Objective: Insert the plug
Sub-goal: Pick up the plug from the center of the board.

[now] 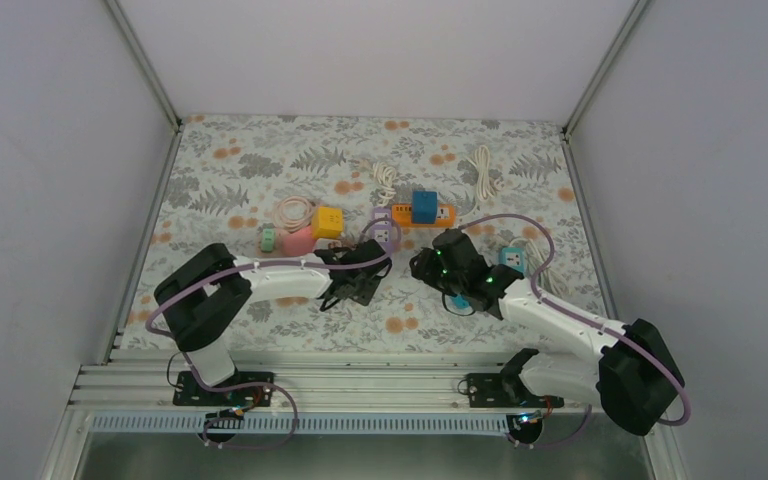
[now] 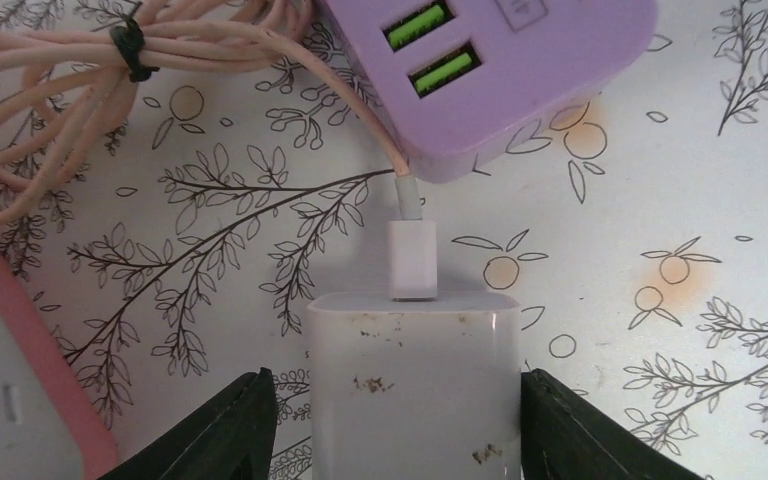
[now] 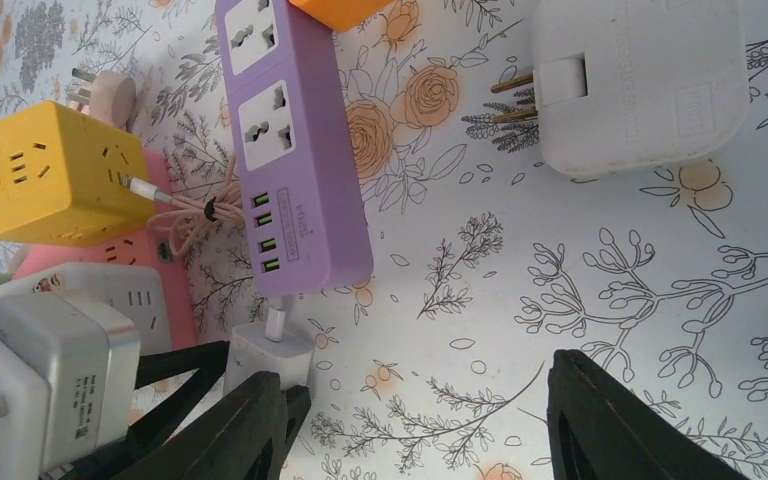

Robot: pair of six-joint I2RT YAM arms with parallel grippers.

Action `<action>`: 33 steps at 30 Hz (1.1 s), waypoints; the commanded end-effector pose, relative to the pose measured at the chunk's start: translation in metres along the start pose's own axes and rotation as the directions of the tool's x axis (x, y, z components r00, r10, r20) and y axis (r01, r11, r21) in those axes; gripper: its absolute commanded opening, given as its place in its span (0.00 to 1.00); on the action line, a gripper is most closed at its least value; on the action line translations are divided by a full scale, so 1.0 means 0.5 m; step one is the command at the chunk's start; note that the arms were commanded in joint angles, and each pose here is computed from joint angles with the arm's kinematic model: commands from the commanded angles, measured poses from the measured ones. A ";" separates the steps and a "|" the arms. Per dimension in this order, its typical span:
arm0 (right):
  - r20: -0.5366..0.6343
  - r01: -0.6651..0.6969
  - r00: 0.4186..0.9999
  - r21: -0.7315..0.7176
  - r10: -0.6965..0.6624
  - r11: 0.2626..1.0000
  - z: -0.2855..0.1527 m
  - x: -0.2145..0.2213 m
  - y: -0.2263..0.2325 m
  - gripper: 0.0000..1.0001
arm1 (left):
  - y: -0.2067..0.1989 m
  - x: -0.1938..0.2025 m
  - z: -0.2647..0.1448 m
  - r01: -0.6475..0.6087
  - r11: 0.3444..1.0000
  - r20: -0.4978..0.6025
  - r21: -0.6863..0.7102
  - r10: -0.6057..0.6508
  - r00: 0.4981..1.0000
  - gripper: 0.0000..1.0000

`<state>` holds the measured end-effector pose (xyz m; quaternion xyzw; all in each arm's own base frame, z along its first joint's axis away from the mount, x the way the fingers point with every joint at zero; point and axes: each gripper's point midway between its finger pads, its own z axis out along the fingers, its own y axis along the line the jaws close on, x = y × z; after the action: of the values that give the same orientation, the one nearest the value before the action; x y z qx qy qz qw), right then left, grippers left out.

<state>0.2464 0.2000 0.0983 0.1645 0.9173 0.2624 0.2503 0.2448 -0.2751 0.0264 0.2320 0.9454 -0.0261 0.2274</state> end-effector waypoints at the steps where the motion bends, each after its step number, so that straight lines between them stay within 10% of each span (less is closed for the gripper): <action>1: 0.015 -0.012 1.000 -0.005 0.012 1.000 0.004 -0.009 0.003 0.54 | 0.000 0.000 0.011 0.004 1.000 0.007 -0.017 -0.004 1.000 0.60; 17: -0.015 0.184 0.982 -0.173 -0.190 0.968 -0.034 -0.028 0.115 0.61 | -0.008 -0.075 -0.131 0.040 0.996 0.181 0.080 -0.054 0.982 0.35; 25: 0.014 0.380 0.899 -0.519 -0.437 0.766 -0.168 -0.021 0.293 0.70 | -0.024 -0.154 -0.318 -0.101 0.954 0.556 0.283 -0.078 0.827 0.35; 33: 0.016 0.388 0.892 -0.540 -0.452 0.747 -0.224 -0.051 0.353 0.67 | -0.027 -0.188 -0.378 -0.255 0.945 0.706 0.203 0.039 0.707 0.32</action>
<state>0.2442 0.2847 0.2826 -0.1156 0.8311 0.4487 0.3074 0.2316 -0.2863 0.2067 0.2715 0.8061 -0.2239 0.4758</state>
